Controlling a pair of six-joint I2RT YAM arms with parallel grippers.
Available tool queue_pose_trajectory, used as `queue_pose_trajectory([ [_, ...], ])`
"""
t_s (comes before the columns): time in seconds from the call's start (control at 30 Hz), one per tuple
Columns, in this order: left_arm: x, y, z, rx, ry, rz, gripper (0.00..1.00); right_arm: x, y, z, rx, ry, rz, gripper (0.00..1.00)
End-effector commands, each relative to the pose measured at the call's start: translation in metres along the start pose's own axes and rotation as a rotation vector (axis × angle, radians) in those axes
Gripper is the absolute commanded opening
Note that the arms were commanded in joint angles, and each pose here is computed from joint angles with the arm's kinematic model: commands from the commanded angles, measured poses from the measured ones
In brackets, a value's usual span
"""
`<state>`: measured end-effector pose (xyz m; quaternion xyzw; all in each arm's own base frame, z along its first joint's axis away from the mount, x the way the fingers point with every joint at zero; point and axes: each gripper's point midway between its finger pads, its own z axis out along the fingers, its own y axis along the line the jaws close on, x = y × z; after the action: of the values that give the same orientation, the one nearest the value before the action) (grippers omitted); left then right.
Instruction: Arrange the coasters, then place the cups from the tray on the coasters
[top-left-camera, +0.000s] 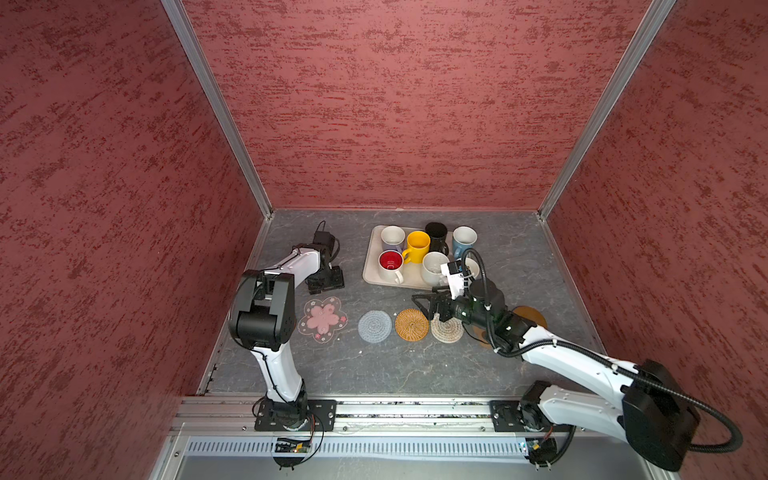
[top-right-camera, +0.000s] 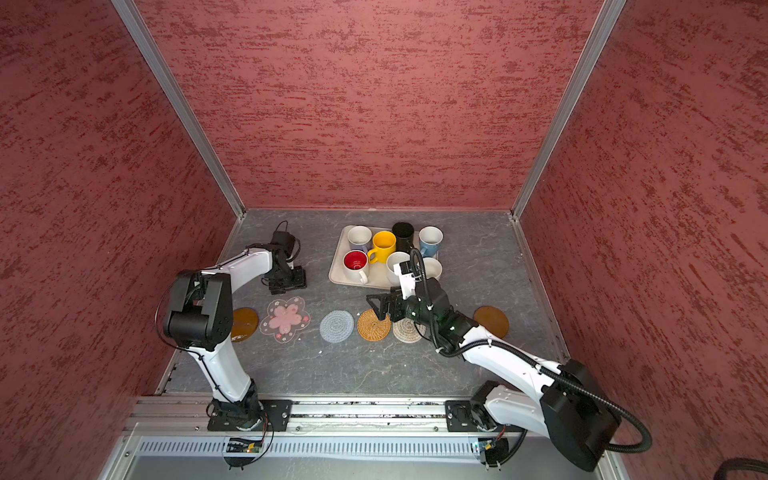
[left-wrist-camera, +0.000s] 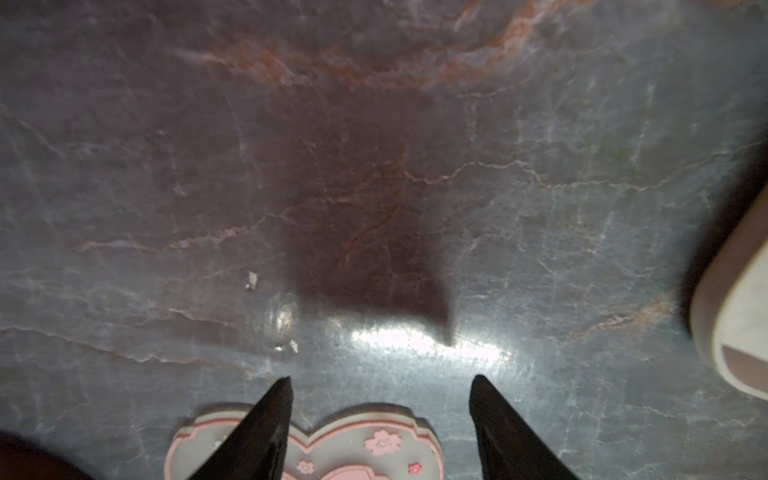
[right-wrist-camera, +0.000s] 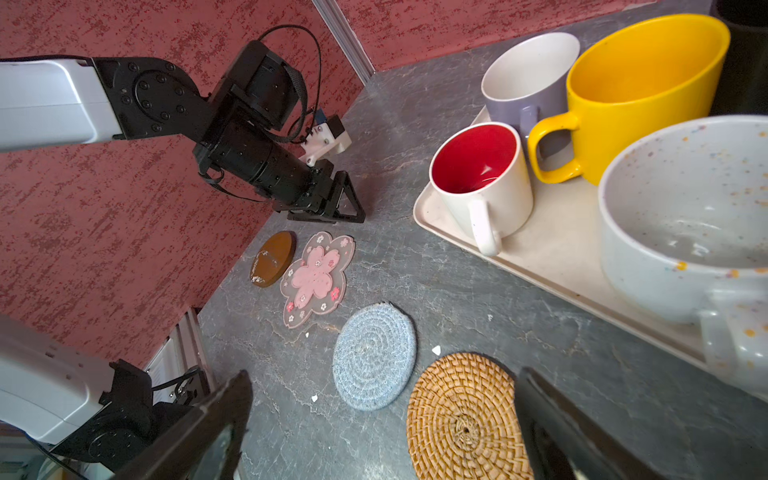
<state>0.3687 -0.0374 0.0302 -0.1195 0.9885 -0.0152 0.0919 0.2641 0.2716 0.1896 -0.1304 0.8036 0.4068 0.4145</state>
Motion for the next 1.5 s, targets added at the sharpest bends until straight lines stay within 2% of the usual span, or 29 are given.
queue_pose_trajectory([
  [0.0, 0.000, -0.001, 0.000, 0.023, -0.011, -0.026, 0.68, -0.012, 0.003, -0.004, 0.005, -0.038, -0.022, 0.99],
  [0.33, 0.020, 0.001, 0.005, 0.041, 0.002, -0.056, 0.68, -0.013, 0.006, -0.009, -0.005, -0.049, -0.017, 0.99],
  [0.97, 0.052, -0.004, -0.008, 0.052, -0.025, -0.081, 0.66, -0.012, 0.019, -0.023, -0.042, -0.063, -0.004, 0.99],
  [1.27, 0.034, 0.004, -0.050, 0.038, -0.119, -0.092, 0.76, -0.011, 0.018, -0.019, -0.032, -0.050, -0.022, 0.99],
  [1.47, 0.027, 0.028, -0.084, 0.072, -0.204, -0.234, 0.78, -0.012, 0.019, -0.004, -0.033, -0.008, -0.045, 0.99],
])
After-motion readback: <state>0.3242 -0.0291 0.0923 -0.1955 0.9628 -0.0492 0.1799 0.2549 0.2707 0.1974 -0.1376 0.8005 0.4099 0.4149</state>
